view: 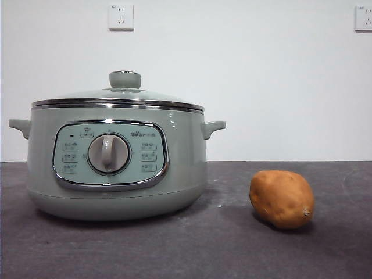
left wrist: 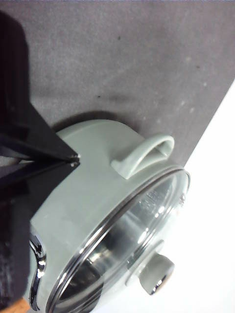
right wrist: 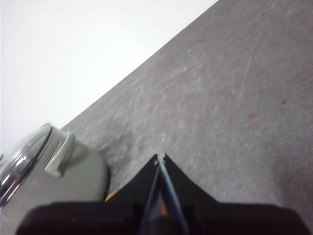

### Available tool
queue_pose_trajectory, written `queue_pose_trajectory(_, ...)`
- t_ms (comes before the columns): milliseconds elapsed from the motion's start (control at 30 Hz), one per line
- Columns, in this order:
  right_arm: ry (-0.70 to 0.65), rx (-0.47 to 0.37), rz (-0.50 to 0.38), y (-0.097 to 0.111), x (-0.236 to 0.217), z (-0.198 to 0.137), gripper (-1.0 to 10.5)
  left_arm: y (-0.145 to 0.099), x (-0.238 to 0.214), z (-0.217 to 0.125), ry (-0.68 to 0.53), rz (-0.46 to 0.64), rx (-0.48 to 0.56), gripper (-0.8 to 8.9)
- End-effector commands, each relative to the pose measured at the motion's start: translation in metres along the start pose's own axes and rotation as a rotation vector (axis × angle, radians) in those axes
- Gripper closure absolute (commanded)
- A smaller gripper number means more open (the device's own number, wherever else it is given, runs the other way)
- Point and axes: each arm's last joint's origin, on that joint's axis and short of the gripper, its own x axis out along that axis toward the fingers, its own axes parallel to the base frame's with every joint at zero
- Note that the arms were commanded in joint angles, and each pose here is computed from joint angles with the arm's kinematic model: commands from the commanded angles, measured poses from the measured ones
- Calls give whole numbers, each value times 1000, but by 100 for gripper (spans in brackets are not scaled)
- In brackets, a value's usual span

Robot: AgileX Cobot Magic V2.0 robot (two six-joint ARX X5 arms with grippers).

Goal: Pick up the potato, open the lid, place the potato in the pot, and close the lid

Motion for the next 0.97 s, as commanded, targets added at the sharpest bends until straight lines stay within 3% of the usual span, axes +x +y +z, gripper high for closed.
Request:
queue_pose_trajectory(33, 17, -15, -3, 4, -2, 5, 957, -4, -2, 4, -9, -28, 47, 820)
queue_pose_trajectory(167, 42, -38, -17, 14, -5, 17, 957, -14, -8, 17, -16, -68, 95, 820)
queue_pose_trajectory(367, 88, -132, 62, 40, -7, 47, 957, -31, -17, 41, -2, -61, 128, 820)
queue_pose_trajectory(633, 190, -229, 116, 79, 1, 97, 954, -60, -18, 81, 99, -160, 255, 819)
queue_pose_trajectory(967, 460, -363, 49, 111, 19, 146, 946, -89, -5, 130, 298, -202, 326, 817)
